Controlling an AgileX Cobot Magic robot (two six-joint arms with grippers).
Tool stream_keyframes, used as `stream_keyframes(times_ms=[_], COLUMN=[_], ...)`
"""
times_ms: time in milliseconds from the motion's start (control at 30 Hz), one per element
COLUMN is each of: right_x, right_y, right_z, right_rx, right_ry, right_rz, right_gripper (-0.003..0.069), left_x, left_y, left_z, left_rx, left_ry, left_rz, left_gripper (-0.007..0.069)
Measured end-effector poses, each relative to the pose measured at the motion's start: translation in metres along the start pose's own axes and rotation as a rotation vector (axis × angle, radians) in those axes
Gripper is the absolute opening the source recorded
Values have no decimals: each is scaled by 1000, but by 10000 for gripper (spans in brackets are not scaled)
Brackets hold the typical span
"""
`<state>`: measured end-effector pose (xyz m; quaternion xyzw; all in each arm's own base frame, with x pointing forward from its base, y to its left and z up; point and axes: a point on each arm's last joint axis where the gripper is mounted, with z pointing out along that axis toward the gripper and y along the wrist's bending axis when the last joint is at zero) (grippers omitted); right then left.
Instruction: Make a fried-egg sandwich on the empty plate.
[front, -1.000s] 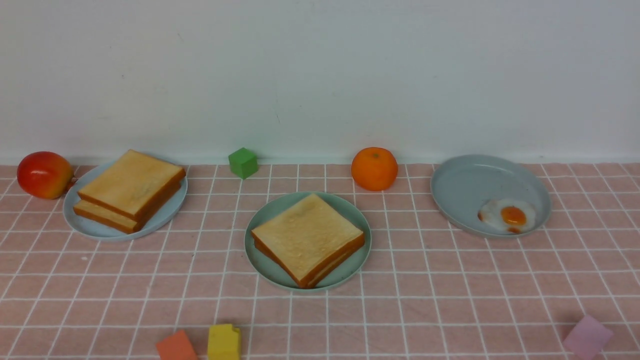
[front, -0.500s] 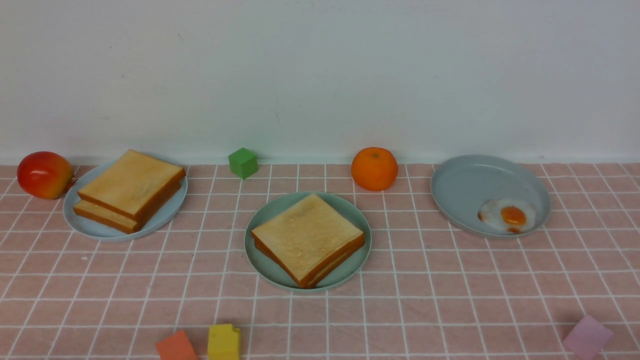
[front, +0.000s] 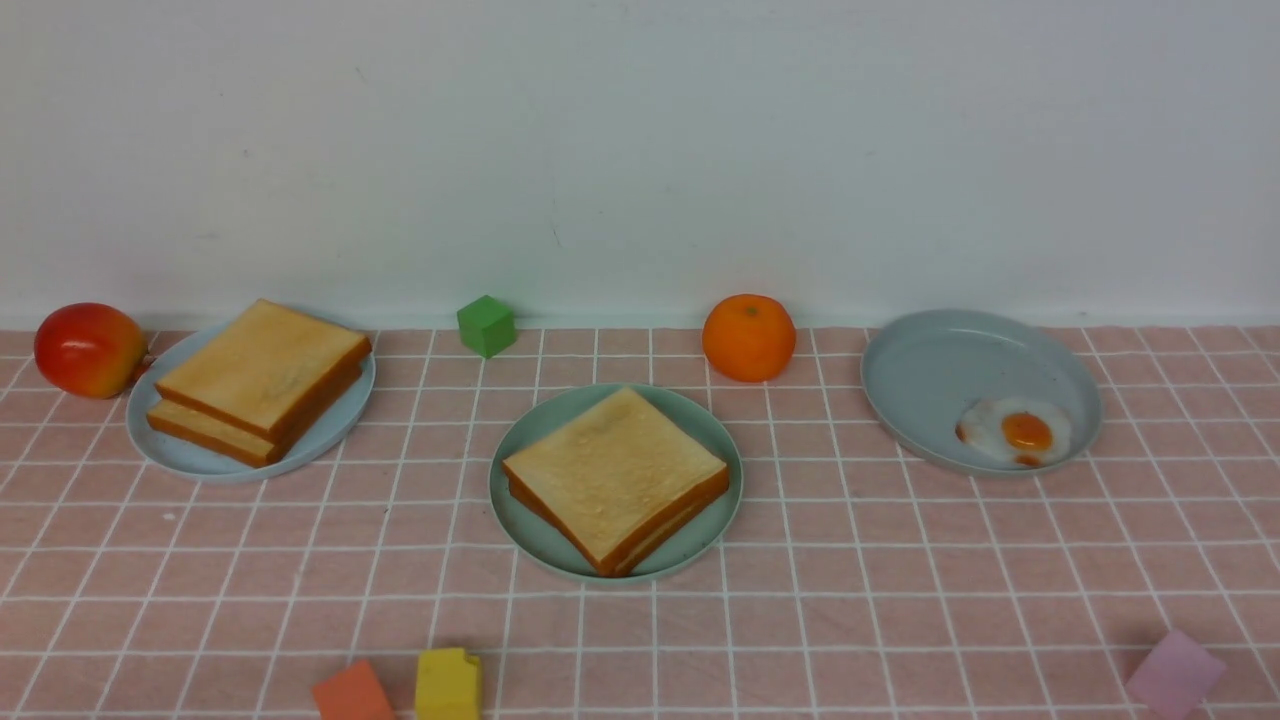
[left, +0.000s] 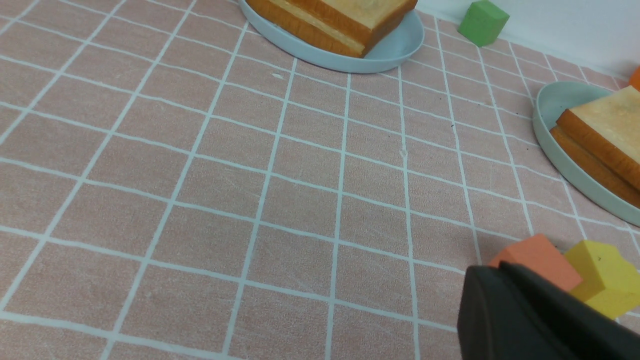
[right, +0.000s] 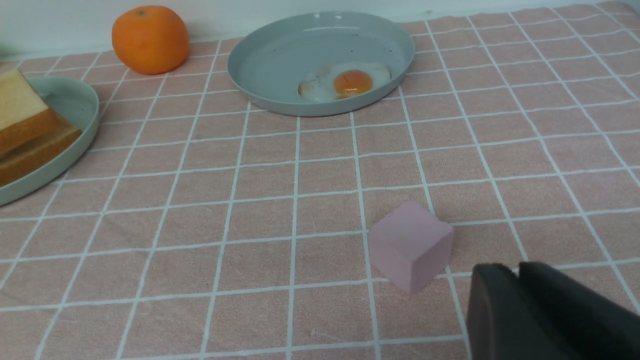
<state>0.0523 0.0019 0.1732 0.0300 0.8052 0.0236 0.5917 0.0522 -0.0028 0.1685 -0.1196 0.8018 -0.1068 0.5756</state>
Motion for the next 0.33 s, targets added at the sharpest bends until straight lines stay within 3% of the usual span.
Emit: stream_keyframes(times_ms=[333], right_x=[0], right_y=[0], right_z=[0], right_rx=[0], right_ry=[0], right_rz=[0], right_gripper=[101], left_x=[0], left_y=[0], left_z=[0], left_rx=[0], left_ry=[0], left_rz=[0], left_gripper=[29])
